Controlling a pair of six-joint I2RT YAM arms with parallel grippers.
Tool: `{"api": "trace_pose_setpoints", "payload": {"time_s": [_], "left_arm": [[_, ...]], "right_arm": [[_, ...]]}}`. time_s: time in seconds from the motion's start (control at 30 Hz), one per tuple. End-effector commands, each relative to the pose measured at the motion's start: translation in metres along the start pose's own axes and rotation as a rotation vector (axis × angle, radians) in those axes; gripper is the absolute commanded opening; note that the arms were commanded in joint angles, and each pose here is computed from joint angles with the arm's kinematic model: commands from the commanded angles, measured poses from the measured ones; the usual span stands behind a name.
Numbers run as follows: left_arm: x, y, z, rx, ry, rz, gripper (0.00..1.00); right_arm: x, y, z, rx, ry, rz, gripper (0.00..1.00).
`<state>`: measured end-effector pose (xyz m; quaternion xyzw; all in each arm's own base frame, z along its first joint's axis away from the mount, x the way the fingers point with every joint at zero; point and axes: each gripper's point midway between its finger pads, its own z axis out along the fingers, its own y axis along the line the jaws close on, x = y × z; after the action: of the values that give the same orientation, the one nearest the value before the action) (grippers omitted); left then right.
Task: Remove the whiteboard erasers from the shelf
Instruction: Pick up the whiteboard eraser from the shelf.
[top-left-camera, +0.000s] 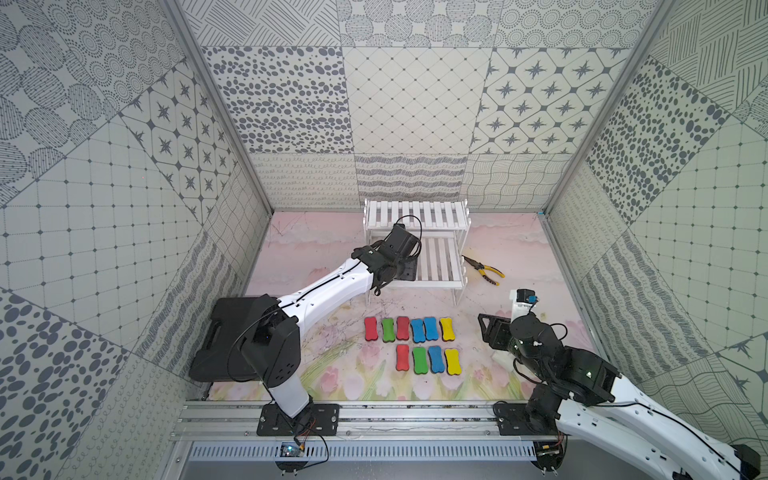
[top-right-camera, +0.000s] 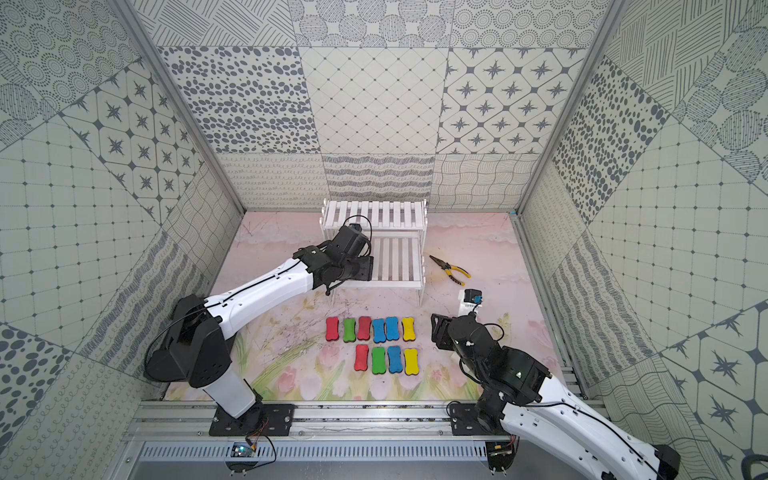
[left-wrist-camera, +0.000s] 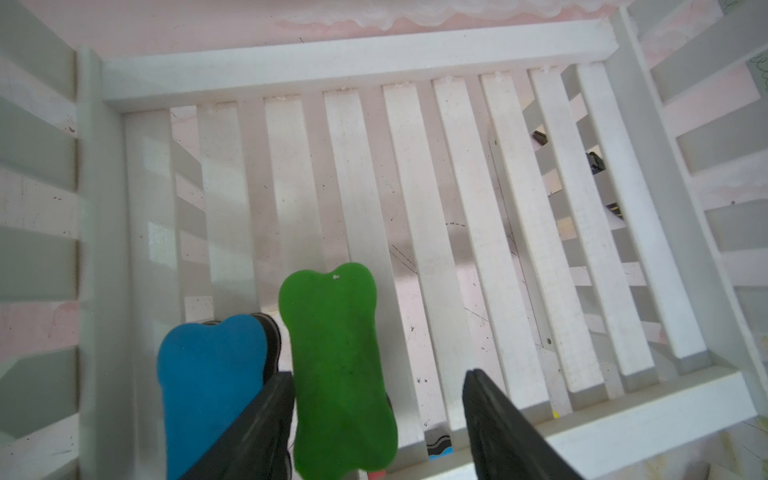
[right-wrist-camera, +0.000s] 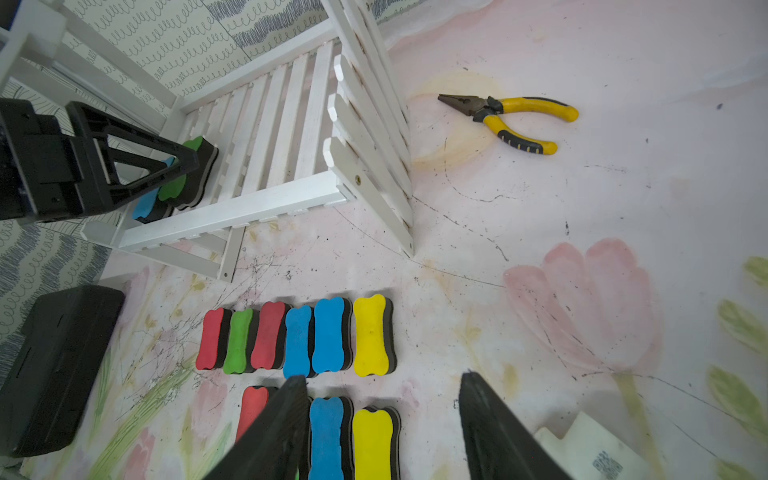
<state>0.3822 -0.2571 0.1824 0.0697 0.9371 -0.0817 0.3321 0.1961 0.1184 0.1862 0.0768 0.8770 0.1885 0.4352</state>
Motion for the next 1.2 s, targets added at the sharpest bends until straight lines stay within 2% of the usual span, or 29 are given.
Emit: {"api": "trace_pose_setpoints", "payload": {"time_s": [0.0,0.17,0.73,0.83,1.0,1.17], "left_arm": [[-0.006,0.006,0.001,-0.038,-0.005,0.017,0.68],[-0.003,0.007,0.009,-0.063,0.031,0.026,0.65],[0.004,0.009,0.02,-0.093,0.063,0.02,0.36],[-0.003,0.007,0.011,-0.08,0.037,0.006,0.35],[-0.01,-0.001,-0.028,-0.033,-0.037,-0.008,0.34],[0.016,-0.007,-0.067,0.012,-0.078,-0.018,0.34]], "right_arm": [[-0.003,0.002,0.002,-0.01,-0.022,0.018,0.62],[-0.004,0.002,0.001,-0.013,-0.024,0.022,0.62],[-0.004,0.0,0.001,-0.011,-0.028,0.03,0.62],[-0.005,0.0,0.001,-0.011,-0.034,0.035,0.62],[-0.007,0.003,-0.001,-0.019,-0.037,0.037,0.62],[-0.005,0.002,0.0,-0.017,-0.029,0.04,0.62]]}}
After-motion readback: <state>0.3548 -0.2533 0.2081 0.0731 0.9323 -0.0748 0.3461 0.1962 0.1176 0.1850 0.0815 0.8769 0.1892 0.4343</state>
